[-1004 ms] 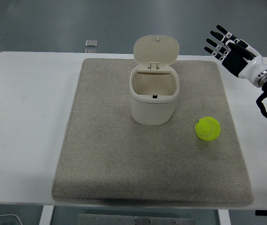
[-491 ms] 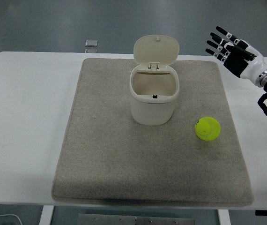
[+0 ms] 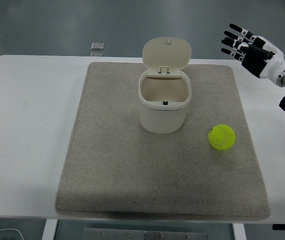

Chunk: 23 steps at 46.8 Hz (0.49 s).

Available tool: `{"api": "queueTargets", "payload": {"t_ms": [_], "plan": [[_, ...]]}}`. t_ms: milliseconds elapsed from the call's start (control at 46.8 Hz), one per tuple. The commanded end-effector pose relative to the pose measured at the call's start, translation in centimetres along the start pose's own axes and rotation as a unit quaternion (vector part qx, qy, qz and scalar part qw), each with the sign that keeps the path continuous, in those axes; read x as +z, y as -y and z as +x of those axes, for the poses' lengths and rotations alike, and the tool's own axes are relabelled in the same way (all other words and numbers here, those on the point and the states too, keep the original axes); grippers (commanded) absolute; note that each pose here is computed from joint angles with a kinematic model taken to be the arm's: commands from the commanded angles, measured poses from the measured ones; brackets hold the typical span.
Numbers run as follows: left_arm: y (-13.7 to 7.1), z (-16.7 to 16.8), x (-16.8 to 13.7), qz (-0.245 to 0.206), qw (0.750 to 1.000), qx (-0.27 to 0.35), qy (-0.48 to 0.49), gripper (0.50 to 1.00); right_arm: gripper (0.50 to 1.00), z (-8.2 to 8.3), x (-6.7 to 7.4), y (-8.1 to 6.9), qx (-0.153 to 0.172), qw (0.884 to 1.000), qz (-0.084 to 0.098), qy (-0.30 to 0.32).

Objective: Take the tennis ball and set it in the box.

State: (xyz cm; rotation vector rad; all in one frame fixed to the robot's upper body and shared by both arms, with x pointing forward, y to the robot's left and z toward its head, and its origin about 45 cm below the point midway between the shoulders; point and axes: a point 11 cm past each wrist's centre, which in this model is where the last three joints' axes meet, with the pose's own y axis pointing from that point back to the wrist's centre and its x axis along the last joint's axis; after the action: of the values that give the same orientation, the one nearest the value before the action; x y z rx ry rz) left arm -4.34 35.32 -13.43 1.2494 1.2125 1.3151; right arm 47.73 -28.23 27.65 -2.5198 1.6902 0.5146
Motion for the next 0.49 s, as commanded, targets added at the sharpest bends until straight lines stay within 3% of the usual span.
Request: {"api": "queueTargets", "payload": {"t_ms": [0, 192, 299, 470], "plan": [[0.0, 0.0, 0.0, 0.000, 1.000, 0.000, 0.001, 0.992, 0.913, -0.5, 0.4, 0.0, -0.008, 1.000, -0.010, -0.019], [0.0, 0.0, 0.0, 0.000, 1.000, 0.000, 0.001, 0.992, 0.913, 0.6, 0.0, -1.4, -0.008, 0.996, -0.032, -0.084], [0.0, 0.0, 0.0, 0.000, 1.000, 0.000, 0.001, 0.992, 0.913, 0.2, 0.2, -1.6, -0.020, 0.992, -0.042, -0.118], [0.0, 0.0, 0.0, 0.000, 1.000, 0.000, 0.001, 0.992, 0.913, 1.9, -0.6, -3.0, -0.016, 0.984, -0.054, -0.171]]}}
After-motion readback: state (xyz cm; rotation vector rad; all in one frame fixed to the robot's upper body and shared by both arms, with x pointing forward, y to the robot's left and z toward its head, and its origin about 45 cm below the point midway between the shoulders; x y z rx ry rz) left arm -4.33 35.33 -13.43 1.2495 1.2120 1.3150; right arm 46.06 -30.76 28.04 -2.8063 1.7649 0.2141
